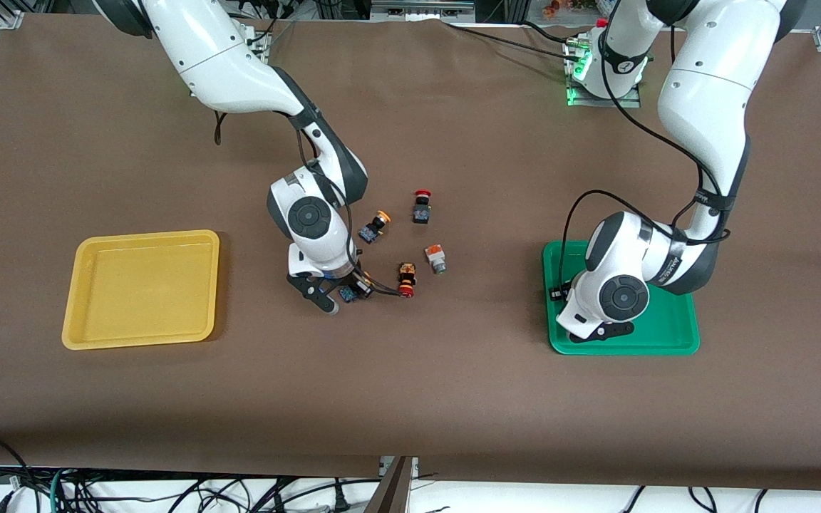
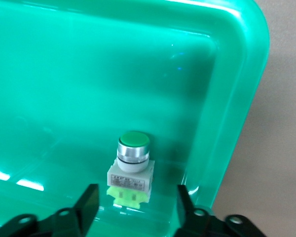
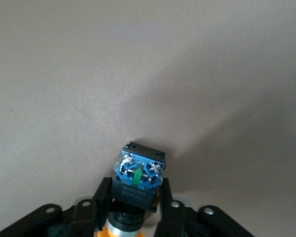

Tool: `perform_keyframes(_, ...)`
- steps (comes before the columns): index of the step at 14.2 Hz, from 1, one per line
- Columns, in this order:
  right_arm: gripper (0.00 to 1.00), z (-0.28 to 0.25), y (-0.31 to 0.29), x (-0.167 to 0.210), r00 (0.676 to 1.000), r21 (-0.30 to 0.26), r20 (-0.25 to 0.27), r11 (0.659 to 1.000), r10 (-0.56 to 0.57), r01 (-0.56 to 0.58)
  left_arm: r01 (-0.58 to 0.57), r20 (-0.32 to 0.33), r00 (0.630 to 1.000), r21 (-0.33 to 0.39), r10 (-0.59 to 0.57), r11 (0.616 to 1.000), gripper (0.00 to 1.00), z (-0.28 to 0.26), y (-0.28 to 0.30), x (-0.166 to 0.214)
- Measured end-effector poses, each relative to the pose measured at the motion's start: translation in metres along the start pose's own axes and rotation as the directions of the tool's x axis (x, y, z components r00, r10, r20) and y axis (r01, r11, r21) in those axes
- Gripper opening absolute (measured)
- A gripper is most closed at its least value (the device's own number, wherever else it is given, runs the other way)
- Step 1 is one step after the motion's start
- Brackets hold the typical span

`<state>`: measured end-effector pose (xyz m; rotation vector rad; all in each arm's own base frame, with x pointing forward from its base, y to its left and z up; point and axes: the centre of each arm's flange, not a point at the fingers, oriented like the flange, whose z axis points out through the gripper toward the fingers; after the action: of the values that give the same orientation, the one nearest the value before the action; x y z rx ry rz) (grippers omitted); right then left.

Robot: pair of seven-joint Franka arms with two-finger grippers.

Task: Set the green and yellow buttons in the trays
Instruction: 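Release the button into the green tray while the right gripper carries another, then grasp another green button with the left gripper while the right gripper releases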

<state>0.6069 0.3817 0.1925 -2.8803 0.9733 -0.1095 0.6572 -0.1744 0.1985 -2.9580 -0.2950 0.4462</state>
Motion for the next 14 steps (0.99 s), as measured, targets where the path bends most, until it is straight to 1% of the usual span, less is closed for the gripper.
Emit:
perform_keyframes(1, 0.39, -0.004, 0.003, 0.011, 1.000, -0.013, -0.003, 0.999, -0.030, 0.030, 0.009, 0.008, 1.000, -0.018, -0.009, 1.000, 0.87, -0.001, 0.006, -0.003)
perform_keyframes(2, 0.39, -0.009, 0.010, 0.027, 0.997, -0.046, 0.005, 0.996, -0.081, 0.081, 0.036, 0.026, 0.999, -0.053, -0.035, 0.998, 0.98, -0.004, 0.014, -0.007)
perform_keyframes(3, 0.39, -0.020, 0.020, 0.049, 0.989, -0.083, 0.025, 0.986, -0.145, 0.147, 0.074, 0.040, 0.997, -0.085, -0.071, 0.994, 1.00, -0.009, 0.026, -0.012)
perform_keyframes(4, 0.39, -0.034, 0.035, 0.075, 0.976, -0.119, 0.057, 0.969, -0.212, 0.217, 0.109, 0.039, 0.994, -0.107, -0.106, 0.988, 1.00, -0.018, 0.040, -0.017)
perform_keyframes(6, 0.39, -0.067, 0.074, 0.129, 0.940, -0.175, 0.135, 0.927, -0.312, 0.333, 0.160, 0.031, 0.987, -0.119, -0.158, 0.980, 1.00, -0.031, 0.081, -0.038)
perform_keyframes(8, 0.39, -0.091, 0.120, 0.182, 0.898, -0.205, 0.201, 0.879, -0.392, 0.430, 0.229, 0.025, 0.973, -0.125, -0.228, 0.965, 1.00, -0.034, 0.136, -0.074)
perform_keyframes(9, 0.39, -0.095, 0.145, 0.206, 0.873, -0.218, 0.226, 0.851, -0.432, 0.478, 0.271, 0.027, 0.962, -0.148, -0.270, 0.951, 1.00, -0.034, 0.161, -0.091)
perform_keyframes(11, 0.39, -0.093, 0.193, 0.245, 0.818, -0.234, 0.269, 0.789, -0.508, 0.568, 0.323, 0.036, 0.946, -0.207, -0.323, 0.923, 1.00, -0.028, 0.200, -0.113)
perform_keyframes(12, 0.39, -0.089, 0.214, 0.259, 0.793, -0.233, 0.292, 0.764, -0.535, 0.602, 0.335, 0.037, 0.941, -0.223, -0.335, 0.915, 1.00, -0.022, 0.211, -0.118)
perform_keyframes(13, 0.39, -0.086, 0.234, 0.271, 0.776, -0.223, 0.310, 0.751, -0.549, 0.621, 0.344, 0.039, 0.938, -0.229, -0.345, 0.910, 1.00, -0.016, 0.218, -0.121)
perform_keyframes(14, 0.39, -0.082, 0.250, 0.280, 0.770, -0.199, 0.322, 0.756, -0.550, 0.623, 0.352, 0.041, 0.935, -0.231, -0.353, 0.907, 1.00, -0.011, 0.222, -0.122)
